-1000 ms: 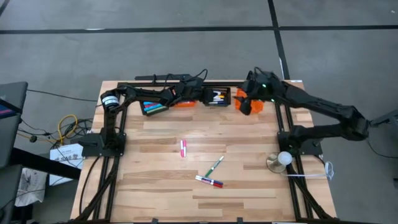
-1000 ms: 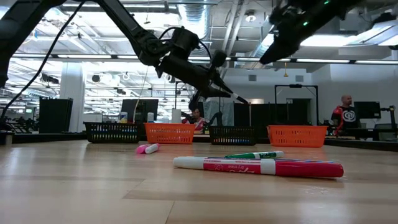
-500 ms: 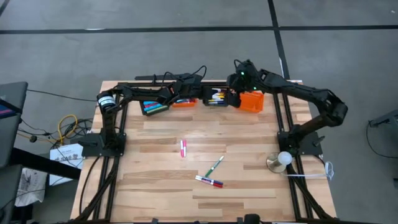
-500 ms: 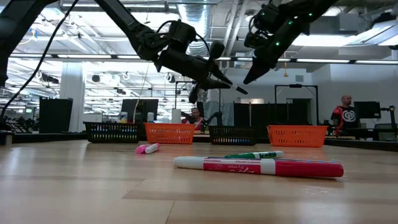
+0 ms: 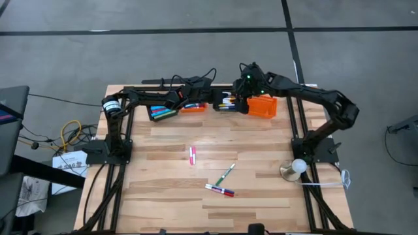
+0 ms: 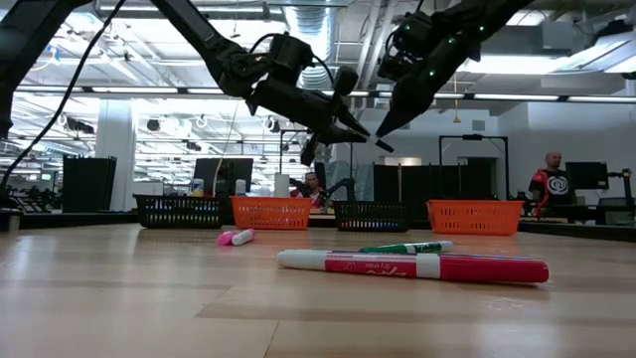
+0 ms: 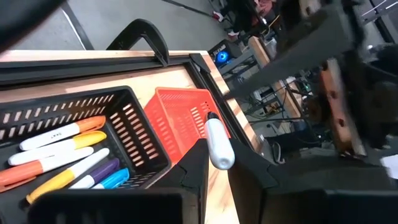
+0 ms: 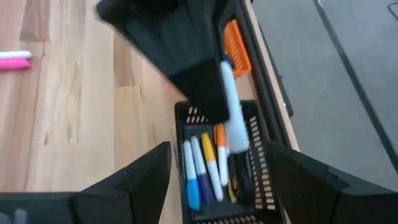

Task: Pick & Place Markers
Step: Put the black mini highlighter pen into the right black bin

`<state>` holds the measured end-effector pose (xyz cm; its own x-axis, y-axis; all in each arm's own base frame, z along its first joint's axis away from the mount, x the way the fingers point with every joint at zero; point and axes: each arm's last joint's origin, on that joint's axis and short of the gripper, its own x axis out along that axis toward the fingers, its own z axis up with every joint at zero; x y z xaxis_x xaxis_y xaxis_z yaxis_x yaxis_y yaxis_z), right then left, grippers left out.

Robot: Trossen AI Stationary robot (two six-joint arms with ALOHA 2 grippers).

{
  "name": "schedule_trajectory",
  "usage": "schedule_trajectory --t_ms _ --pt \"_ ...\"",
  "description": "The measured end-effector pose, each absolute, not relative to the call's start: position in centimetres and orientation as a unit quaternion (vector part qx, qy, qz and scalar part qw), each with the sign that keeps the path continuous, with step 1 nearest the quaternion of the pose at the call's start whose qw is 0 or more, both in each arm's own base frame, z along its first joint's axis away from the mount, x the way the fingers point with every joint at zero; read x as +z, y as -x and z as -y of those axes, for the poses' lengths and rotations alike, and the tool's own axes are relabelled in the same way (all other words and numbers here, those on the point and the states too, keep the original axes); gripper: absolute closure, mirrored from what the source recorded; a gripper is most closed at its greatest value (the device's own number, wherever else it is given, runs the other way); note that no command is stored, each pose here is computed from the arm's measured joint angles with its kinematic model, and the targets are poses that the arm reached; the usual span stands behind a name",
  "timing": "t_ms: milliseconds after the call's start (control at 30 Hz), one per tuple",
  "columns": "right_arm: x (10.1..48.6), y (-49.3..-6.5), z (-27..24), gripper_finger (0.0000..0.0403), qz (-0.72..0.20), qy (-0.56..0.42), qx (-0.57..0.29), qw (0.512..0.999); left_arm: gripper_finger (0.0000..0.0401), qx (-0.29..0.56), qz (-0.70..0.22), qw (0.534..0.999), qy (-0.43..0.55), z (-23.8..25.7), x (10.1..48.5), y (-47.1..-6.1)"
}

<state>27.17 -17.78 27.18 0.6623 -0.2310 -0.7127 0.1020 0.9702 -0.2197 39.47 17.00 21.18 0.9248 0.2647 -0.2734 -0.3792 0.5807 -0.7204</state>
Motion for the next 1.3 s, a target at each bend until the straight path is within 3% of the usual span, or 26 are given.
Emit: schedule_trajectory --t_ms 533,1067,1300 --pt "26.0 -27.9 18.5 0.0162 -0.411 0.087 -0.113 0.9 0.035 0.173 -0.071 0.887 0.421 -16.4 21.2 -39.7" --pt "26.0 -28.3 17.9 0.036 -0.41 0.088 -0.104 0.902 0.035 0.173 -0.07 0.888 0.421 -16.4 21.2 -39.7" --pt "26.0 -28.4 18.0 0.0371 -0.408 0.086 -0.108 0.902 0.0333 0.172 -0.071 0.888 0.421 -16.4 21.2 -39.7"
